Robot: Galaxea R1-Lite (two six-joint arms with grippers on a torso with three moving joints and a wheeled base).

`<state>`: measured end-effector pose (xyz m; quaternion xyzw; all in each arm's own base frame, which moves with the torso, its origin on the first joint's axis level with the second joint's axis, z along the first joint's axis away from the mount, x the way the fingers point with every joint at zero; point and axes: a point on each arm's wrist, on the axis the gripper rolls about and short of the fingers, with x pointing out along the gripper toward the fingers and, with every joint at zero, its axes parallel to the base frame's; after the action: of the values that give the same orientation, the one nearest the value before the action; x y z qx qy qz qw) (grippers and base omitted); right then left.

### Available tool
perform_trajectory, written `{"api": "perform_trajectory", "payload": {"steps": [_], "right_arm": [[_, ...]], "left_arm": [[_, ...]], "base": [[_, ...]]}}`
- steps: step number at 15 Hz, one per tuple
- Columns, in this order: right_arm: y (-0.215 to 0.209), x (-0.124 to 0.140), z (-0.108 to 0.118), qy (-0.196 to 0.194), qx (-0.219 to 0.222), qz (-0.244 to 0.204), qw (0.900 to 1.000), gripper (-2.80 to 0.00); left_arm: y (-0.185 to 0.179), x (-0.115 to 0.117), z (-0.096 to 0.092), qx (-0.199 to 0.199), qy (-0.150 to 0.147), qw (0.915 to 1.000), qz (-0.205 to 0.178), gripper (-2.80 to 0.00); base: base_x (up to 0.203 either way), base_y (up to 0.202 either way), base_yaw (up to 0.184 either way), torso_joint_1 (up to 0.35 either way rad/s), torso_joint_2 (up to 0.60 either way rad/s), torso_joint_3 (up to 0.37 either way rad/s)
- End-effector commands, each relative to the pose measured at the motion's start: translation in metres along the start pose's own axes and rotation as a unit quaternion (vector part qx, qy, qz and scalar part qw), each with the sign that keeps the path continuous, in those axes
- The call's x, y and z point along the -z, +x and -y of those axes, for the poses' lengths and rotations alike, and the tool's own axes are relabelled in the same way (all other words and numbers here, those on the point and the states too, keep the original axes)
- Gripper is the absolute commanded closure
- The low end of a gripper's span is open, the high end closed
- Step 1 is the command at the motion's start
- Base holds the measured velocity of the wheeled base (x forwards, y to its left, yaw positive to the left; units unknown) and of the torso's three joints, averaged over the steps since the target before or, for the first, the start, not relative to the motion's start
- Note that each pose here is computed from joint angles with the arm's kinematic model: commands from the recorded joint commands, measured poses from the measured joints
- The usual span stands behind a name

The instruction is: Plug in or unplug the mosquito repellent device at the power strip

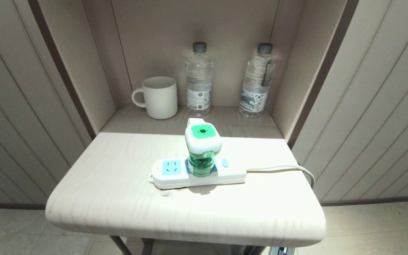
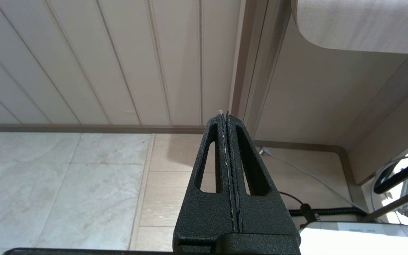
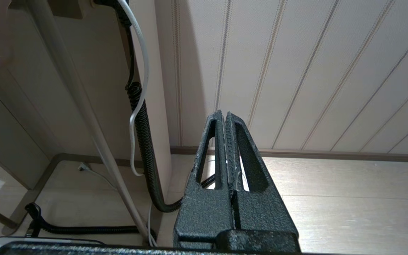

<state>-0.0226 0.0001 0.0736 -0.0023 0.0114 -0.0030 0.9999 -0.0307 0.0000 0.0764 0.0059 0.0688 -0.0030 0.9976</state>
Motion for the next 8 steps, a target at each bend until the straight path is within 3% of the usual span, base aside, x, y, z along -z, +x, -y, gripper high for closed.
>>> {"api": "perform_trajectory", "payload": {"steps": [1,8], "right_arm": [[0.0001,0.0003,0.0001,0.004,0.002,-0.001,1.0,0.0],[0.0001,0.0003,0.0005,0.023,0.013,-0.001,1.0,0.0]], "left_arm": [[0.0001,0.0001,0.0,0.001,0.0,1.0,-0.001,0.0],[0.0001,0.0001,0.0,0.001,0.0,1.0,-0.001,0.0]], "base": [[0.0,0.0,0.0,0.0,0.0,0.0],[0.0,0.0,0.0,0.0,0.0,0.0]]}}
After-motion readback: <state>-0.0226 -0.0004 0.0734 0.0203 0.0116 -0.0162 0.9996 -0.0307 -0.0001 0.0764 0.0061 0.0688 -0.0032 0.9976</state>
